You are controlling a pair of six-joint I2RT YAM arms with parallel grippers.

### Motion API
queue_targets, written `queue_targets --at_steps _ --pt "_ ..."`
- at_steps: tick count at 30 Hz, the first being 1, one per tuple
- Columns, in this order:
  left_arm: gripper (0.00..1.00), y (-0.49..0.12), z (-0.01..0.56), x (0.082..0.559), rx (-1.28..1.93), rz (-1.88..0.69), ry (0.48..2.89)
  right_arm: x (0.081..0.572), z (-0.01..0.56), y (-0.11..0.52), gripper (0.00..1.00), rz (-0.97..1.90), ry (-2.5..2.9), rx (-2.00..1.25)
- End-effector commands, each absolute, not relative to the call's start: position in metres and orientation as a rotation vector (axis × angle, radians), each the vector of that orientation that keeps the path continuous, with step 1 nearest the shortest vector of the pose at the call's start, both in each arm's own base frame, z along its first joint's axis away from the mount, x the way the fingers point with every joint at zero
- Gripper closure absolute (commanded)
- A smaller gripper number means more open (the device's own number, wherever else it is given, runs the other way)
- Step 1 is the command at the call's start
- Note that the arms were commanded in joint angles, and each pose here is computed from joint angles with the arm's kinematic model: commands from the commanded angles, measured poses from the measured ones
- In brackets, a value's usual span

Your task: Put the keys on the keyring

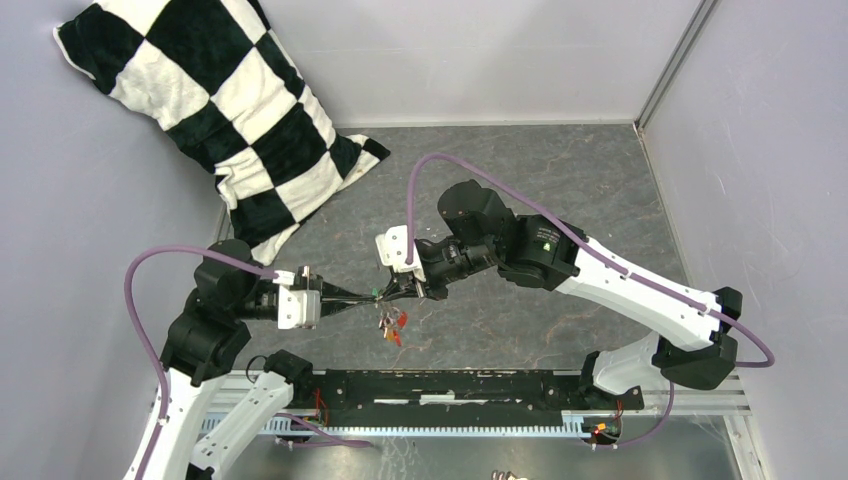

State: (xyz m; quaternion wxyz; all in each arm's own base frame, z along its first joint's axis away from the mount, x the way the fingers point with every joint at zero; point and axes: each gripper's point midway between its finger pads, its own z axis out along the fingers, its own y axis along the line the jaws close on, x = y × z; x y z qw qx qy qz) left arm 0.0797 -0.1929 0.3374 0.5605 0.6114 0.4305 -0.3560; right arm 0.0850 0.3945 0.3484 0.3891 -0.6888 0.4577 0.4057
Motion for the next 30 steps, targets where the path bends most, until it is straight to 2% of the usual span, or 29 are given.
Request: queue_targets --at_steps 1,14,30 --pt "0.98 -0.191 0.339 0.083 1.453 -0.752 0.952 0.088 0.365 0.398 1.0 1.058 1.113 -1.69" --pt "0.98 -0.181 0.334 0.075 1.496 -0.596 0.828 0.079 0.375 0.401 1.0 1.25 1.078 -1.525" --pt "0.98 -0.174 0.318 0.065 1.581 -0.526 0.769 0.086 0.386 0.397 1.0 1.318 1.065 -1.385"
